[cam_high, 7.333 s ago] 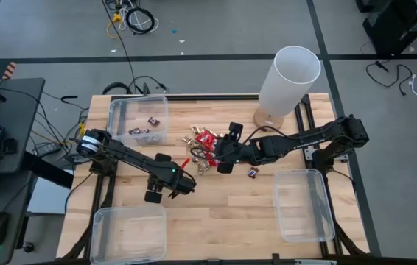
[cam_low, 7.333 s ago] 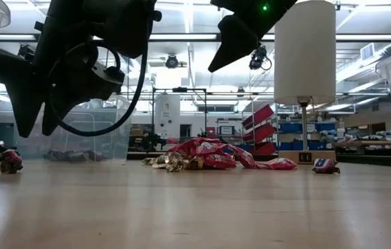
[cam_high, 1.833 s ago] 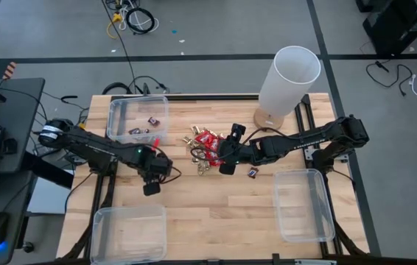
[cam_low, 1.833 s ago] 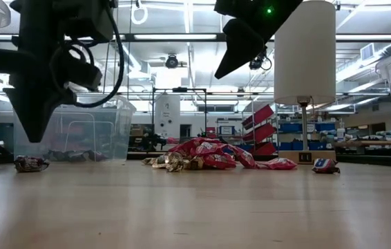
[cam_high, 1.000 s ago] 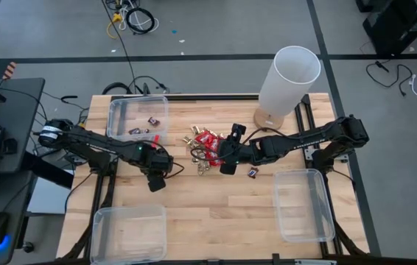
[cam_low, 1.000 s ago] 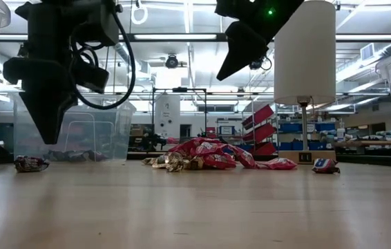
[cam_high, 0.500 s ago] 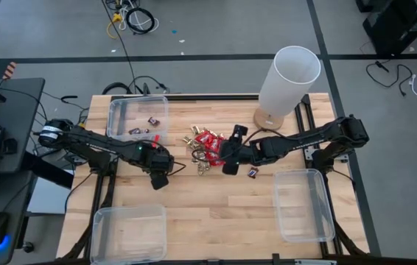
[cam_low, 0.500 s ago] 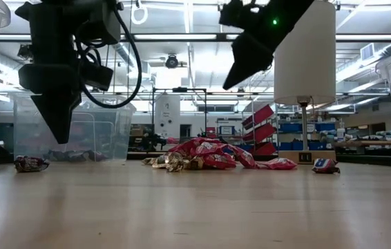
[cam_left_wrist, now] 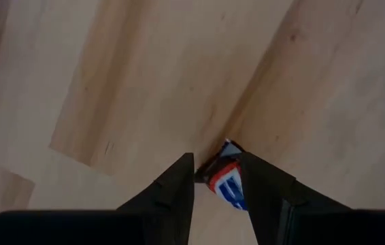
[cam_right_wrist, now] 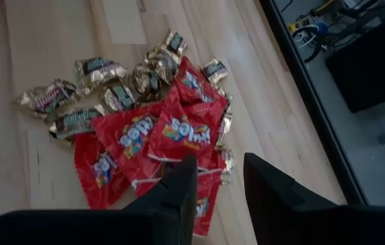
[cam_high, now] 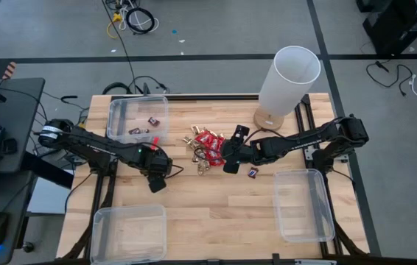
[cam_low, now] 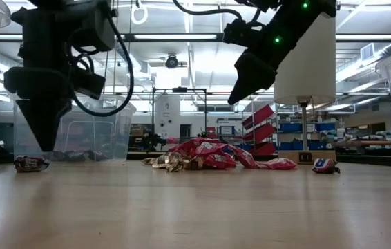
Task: Sort candy
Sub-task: Put the brown chocolate into the top left transparent bin
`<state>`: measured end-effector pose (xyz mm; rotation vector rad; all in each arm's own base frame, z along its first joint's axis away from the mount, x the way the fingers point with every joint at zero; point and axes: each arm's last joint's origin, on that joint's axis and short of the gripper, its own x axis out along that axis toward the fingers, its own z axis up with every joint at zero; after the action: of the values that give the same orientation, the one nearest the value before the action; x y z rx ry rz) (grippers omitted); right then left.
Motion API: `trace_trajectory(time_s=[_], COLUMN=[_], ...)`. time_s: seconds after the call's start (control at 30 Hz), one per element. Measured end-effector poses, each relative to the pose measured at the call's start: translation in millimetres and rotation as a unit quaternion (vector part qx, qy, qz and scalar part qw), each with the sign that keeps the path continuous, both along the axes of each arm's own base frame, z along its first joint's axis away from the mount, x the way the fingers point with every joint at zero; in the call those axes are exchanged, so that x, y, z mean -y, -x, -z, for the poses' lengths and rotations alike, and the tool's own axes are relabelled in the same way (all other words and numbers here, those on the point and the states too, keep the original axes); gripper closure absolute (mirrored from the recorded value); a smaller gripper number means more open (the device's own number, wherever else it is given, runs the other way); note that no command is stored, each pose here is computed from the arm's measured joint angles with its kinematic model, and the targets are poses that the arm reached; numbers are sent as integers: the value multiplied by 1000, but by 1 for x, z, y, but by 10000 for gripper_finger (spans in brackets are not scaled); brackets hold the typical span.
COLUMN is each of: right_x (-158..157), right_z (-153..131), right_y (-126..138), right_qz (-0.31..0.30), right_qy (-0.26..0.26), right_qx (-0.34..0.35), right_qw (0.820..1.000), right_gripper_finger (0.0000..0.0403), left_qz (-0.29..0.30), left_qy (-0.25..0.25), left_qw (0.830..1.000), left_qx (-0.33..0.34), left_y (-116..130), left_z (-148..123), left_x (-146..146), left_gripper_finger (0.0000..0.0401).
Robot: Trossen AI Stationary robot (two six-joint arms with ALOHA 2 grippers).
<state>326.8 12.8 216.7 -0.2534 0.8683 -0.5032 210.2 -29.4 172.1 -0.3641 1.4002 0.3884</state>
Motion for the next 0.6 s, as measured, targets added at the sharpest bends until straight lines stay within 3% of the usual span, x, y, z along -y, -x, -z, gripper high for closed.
trace_trajectory(time_s=[0.6], right_x=[0], right_z=[-2], right_y=[-3], right_qz=[-14], right_qy=[10], right_qx=[14], right_qw=[1000], right_gripper_finger=[295], left_qz=[27], left_qy=[-6], left_qw=[1000], left_qx=[11], left_y=[1], left_z=[5], left_x=[6], left_gripper_finger=[279])
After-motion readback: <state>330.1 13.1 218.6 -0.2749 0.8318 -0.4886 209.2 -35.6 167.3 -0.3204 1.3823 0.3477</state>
